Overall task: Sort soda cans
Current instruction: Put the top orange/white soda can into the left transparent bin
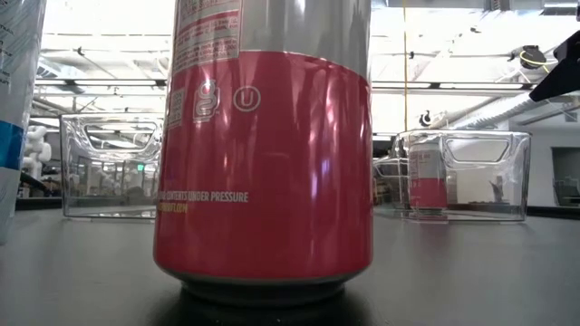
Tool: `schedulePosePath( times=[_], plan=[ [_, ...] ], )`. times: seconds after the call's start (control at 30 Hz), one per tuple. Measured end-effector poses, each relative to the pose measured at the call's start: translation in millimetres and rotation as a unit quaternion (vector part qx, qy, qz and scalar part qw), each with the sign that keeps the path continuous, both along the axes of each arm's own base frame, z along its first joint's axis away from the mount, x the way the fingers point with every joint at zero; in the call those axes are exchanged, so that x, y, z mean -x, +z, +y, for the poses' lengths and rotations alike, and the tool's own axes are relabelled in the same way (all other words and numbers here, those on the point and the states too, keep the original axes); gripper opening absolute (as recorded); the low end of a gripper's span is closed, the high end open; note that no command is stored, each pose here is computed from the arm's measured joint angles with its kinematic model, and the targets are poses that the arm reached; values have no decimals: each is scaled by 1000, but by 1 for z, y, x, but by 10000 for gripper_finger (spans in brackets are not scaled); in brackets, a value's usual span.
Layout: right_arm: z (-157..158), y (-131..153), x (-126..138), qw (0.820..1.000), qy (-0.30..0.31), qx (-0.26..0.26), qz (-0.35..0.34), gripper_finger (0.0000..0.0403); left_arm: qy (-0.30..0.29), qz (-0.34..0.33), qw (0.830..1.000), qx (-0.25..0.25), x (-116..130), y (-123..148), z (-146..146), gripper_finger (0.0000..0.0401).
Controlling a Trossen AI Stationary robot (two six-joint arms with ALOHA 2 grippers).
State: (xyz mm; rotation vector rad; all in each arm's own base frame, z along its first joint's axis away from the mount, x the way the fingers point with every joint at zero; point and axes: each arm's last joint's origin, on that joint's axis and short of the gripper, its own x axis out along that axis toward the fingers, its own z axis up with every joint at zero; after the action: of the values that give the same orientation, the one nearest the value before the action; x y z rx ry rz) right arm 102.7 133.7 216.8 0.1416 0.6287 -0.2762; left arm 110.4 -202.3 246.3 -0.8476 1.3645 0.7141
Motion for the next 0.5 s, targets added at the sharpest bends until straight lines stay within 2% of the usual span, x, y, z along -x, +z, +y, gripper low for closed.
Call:
schedulePosePath(
  times=[0.27, 0.5],
  plan=[
    [0, 0, 0, 1000, 0, 0, 0, 396, 0, -10, 1000, 10, -2, 30, 12, 309],
    [0, 0, 0, 1000, 0, -1, -1, 396, -6, -14, 1000, -4, -7, 67, 41, 309]
  ],
)
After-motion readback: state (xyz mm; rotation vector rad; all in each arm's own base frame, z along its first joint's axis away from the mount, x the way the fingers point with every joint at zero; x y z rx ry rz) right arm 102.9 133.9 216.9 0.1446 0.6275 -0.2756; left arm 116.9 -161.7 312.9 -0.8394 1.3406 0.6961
